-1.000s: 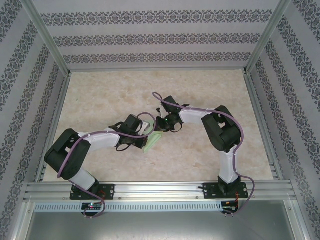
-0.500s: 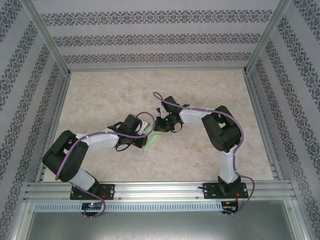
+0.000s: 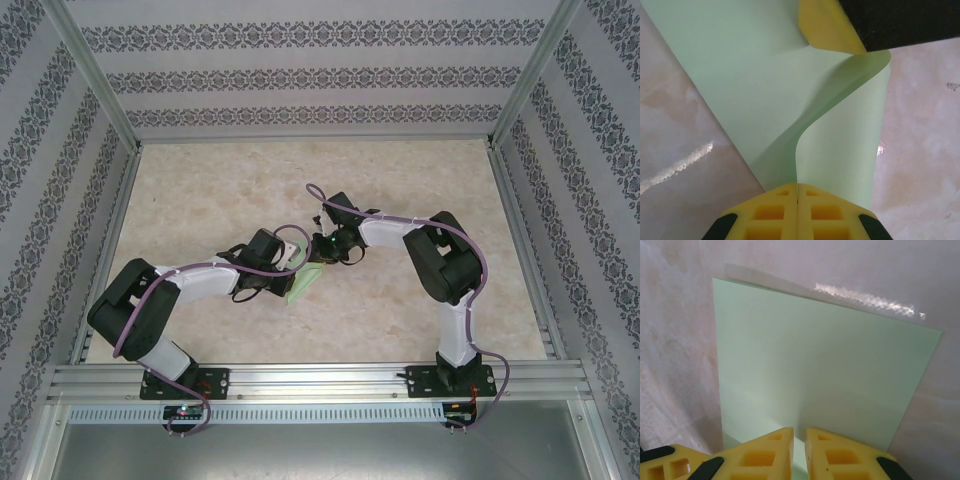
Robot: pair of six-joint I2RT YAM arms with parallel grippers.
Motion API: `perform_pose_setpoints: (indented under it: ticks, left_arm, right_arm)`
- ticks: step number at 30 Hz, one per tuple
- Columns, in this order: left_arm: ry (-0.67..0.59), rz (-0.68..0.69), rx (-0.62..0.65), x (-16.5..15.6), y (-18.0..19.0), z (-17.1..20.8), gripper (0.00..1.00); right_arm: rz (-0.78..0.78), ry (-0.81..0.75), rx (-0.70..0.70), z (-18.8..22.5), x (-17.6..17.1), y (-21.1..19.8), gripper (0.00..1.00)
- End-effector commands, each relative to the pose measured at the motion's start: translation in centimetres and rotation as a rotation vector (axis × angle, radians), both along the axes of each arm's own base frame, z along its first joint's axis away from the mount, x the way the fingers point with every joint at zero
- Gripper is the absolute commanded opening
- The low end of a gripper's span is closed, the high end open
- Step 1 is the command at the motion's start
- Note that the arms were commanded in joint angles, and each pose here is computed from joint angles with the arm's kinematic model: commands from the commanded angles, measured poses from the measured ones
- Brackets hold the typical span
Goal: Fold a paper plane with a square sheet of paper (pick it up from the middle)
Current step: Third fold the triangle at the center of the table.
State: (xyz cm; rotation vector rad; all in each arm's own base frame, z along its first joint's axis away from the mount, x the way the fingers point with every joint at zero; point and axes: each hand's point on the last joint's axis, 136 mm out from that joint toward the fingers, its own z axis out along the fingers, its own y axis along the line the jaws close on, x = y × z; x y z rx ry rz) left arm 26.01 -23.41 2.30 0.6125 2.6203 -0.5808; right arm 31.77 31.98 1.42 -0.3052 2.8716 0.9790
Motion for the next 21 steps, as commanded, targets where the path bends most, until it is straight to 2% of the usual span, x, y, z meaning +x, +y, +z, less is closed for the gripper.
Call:
perform_pose_setpoints:
  ticks: [1, 13, 21]
  left_arm:
    - [-0.028, -0.022, -0.02, 0.9, -0.6, 0.4, 0.01]
    - [-0.021, -0.004, 0.029, 0.9, 0.3, -0.6, 0.01]
    - [-0.045, -0.034, 0.007, 1.3, -0.4, 0.2, 0.01]
  right_arm:
    - [-0.015, 0.038, -0.051, -2.0, -0.8, -1.1, 0.16]
    - [-0.023, 0.039, -0.052, -2.2, -0.9, -1.2, 0.16]
    - [-0.022, 0.041, -0.056, -2.3, -0.9, -1.3, 0.15]
